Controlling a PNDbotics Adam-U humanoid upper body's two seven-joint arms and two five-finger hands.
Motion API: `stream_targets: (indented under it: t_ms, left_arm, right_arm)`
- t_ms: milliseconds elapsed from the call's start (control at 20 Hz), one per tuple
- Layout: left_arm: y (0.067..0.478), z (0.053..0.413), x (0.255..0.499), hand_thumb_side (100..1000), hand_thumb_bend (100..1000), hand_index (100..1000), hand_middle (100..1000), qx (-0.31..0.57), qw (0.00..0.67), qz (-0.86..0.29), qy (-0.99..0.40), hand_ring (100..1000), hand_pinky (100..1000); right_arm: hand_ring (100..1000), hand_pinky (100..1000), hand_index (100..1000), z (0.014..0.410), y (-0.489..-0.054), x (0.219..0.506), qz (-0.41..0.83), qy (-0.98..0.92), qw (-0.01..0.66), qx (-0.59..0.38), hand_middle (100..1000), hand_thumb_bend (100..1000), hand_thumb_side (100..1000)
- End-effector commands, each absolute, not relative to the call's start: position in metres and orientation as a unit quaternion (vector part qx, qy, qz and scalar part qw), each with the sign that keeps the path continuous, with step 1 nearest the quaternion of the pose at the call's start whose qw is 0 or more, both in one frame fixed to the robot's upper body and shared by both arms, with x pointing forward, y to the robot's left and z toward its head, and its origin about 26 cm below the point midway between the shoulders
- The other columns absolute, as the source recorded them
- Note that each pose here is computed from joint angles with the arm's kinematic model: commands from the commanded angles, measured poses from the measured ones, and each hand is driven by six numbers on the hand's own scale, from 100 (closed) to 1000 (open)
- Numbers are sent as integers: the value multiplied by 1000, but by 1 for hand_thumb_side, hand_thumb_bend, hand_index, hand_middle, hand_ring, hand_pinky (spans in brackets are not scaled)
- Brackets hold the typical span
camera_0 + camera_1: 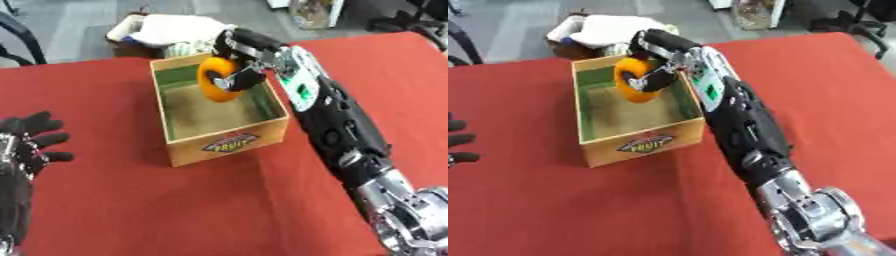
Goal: Pick up objects on the table and place them in the box.
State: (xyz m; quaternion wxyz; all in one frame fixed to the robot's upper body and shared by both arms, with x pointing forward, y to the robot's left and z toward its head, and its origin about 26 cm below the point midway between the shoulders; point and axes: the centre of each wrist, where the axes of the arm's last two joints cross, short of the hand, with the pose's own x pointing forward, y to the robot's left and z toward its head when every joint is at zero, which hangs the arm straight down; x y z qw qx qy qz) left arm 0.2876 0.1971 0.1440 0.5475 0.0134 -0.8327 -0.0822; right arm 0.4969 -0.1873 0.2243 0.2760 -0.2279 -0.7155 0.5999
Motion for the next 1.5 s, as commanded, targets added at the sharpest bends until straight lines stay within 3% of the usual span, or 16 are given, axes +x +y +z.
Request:
stream_targets:
  t_ms: [50,400,800,900,1200,1500]
  left_arm:
    - [197,150,287,1000,113,830,706,9,538,-86,-838,723,611]
    - [197,150,287,1000,113,830,706,9,538,-86,-839,721,611]
    - [197,150,287,1000,114,831,706,10,538,-85,-839,718,612]
    - [197,150,287,1000,115,831,706,10,538,-85,-838,718,612]
    - [197,149,287,1000,114,831,706,11,539,-85,-838,716,612]
    - [198,149,287,1000,115,831,706,11,540,-84,-838,715,612]
  right_arm:
    - [599,628,579,236,-186,497,599,-715,261,-249,451,100,248]
    - [678,668,732,237,-189,497,609,-705,247,-267,617,100,286]
    - [790,744,837,239,-196,496,653,-664,239,-275,792,100,342]
    - [815,765,860,237,-198,497,673,-640,248,-273,828,100,426]
    - [837,791,890,230,-200,498,738,-558,274,-263,859,100,584]
    - [843,798,899,223,-200,498,760,-524,283,-260,873,129,641]
